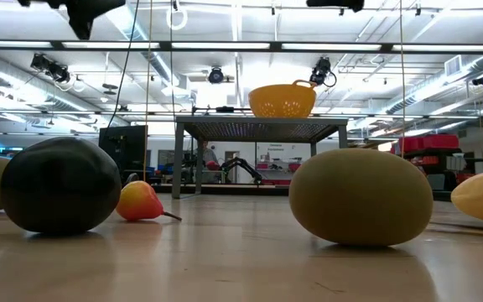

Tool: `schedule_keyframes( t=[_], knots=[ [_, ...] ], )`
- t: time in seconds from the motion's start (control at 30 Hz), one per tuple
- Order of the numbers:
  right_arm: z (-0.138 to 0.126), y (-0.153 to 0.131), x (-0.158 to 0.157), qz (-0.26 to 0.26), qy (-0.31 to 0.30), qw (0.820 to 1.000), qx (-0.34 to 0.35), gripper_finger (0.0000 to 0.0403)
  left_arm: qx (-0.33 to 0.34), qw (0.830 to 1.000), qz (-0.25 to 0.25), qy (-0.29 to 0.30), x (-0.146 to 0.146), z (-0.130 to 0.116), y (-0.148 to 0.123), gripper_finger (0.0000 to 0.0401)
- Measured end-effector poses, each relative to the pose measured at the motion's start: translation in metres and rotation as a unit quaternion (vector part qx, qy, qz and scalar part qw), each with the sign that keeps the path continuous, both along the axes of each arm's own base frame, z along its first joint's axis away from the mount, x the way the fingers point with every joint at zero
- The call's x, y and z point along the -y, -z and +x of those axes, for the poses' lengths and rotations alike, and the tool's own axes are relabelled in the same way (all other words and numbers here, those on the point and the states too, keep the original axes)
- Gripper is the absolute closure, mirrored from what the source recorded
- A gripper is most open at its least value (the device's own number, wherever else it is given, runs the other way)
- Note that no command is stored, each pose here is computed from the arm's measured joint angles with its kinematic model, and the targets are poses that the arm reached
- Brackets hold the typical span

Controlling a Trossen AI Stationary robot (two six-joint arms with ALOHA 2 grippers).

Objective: Pick & Place Fruit
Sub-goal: Put the kiwi into the yellow strainer bowl on the shelf

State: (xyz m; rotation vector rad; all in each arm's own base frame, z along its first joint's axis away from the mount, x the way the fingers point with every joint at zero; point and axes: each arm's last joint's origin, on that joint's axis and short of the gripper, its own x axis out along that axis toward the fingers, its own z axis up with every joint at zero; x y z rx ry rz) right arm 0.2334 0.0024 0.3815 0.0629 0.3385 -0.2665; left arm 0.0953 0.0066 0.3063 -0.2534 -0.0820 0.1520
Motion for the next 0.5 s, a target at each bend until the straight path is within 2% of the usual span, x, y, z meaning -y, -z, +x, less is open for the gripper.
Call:
schedule_keyframes(
  t=[0.27, 0.5],
  knots=[
    [-0.021, -0.009, 0.003, -0.020, 0.036, 0.999, 0.005, 0.0071, -0.014, 0.999, 0.033, -0.008, -0.001, 0.009, -0.029, 0.0163],
    [-0.022, -0.007, 0.003, -0.024, 0.035, 0.999, -0.008, 0.0071, -0.025, 0.999, 0.034, -0.004, -0.001, 0.022, -0.042, 0.0108]
  ],
)
